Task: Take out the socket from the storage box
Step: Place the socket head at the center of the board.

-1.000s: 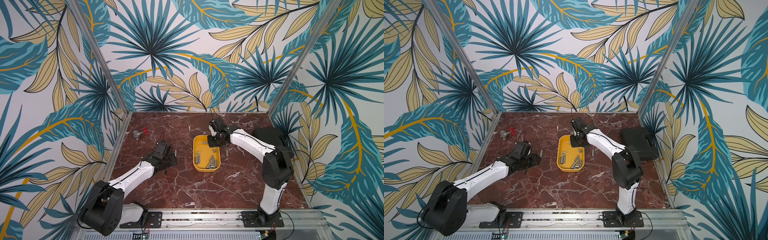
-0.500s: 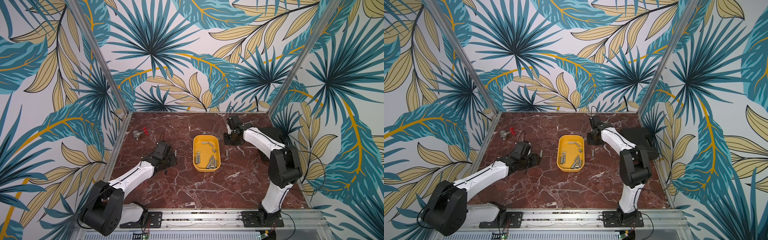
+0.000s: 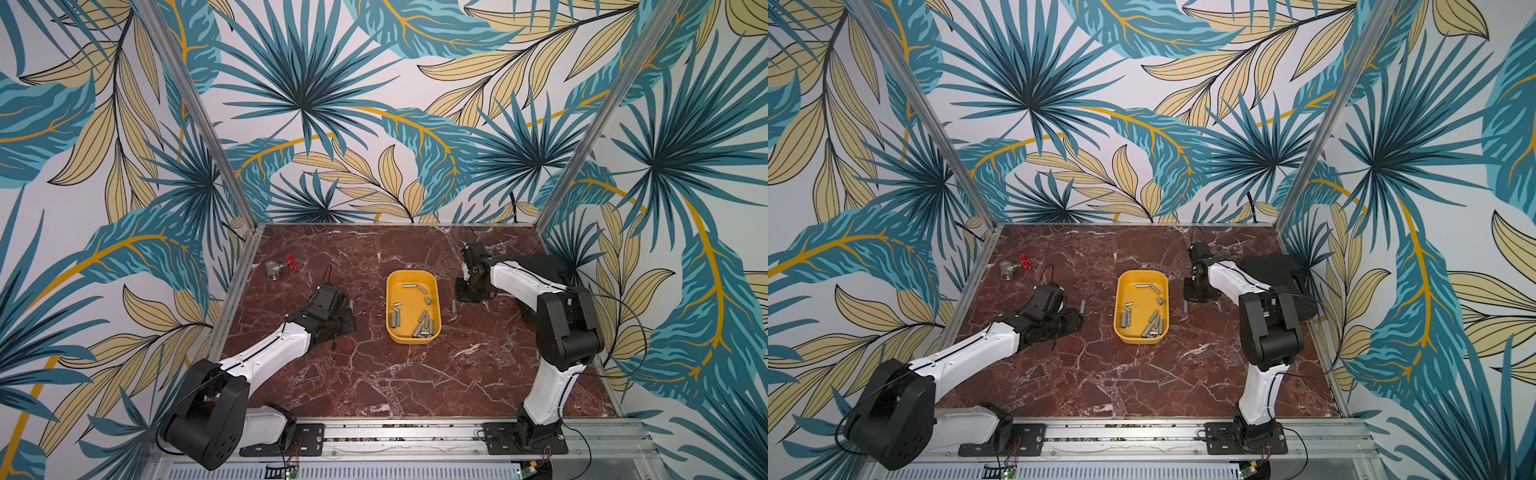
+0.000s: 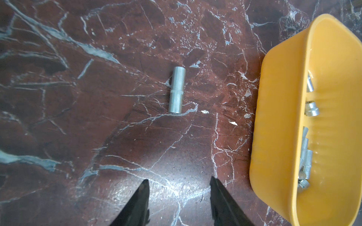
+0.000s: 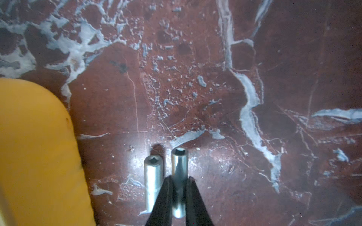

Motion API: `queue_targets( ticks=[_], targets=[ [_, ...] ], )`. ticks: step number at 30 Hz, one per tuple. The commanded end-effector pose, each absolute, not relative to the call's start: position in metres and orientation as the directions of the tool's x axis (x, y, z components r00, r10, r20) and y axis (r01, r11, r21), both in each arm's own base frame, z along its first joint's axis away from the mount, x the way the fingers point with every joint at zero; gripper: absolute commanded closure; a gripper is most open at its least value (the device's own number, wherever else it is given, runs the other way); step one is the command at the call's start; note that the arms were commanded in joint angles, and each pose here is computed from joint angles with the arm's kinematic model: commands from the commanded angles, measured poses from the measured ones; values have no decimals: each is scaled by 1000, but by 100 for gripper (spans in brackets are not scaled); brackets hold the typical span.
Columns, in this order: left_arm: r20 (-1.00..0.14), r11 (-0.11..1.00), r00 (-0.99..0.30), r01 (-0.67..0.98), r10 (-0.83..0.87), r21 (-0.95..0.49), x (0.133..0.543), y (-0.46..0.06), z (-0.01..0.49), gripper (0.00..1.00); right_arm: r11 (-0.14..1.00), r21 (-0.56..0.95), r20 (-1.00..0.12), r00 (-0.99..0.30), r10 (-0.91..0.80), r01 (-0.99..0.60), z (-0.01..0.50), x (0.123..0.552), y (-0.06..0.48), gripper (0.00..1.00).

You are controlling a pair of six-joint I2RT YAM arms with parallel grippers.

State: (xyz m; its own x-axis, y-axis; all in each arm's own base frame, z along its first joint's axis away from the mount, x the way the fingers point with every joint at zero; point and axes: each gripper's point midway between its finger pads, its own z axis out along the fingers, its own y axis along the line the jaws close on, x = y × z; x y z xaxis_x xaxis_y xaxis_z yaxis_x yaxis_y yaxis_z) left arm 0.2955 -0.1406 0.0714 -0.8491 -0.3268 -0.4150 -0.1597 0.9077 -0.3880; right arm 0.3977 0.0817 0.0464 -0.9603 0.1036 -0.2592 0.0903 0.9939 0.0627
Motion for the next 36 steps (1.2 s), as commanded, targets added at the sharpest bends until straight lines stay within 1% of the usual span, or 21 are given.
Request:
queue_targets(
  ticks=[1,12,24,29,36],
  targets=[
    [-436,904,-835,-153,-335,-400,306,-148,82,47,995,32,-237,-967,95,90,34,392,74,88],
    [-419,909,-847,-160,-327,-386,305,-150,75,47,994,42,-189,-976,111,105,13,384,73,87],
    [-423,909,-848,-149,-320,-390,310,-157,80,44,994,63,-174,-979,104,95,12,383,77,76],
    [-431,912,-847,-138,-311,-387,311,-158,86,44,993,73,-187,-976,107,94,20,383,79,75],
    [-468,925,-843,-87,-266,-369,318,-166,107,44,991,97,-243,-963,114,93,52,384,80,74]
  ],
)
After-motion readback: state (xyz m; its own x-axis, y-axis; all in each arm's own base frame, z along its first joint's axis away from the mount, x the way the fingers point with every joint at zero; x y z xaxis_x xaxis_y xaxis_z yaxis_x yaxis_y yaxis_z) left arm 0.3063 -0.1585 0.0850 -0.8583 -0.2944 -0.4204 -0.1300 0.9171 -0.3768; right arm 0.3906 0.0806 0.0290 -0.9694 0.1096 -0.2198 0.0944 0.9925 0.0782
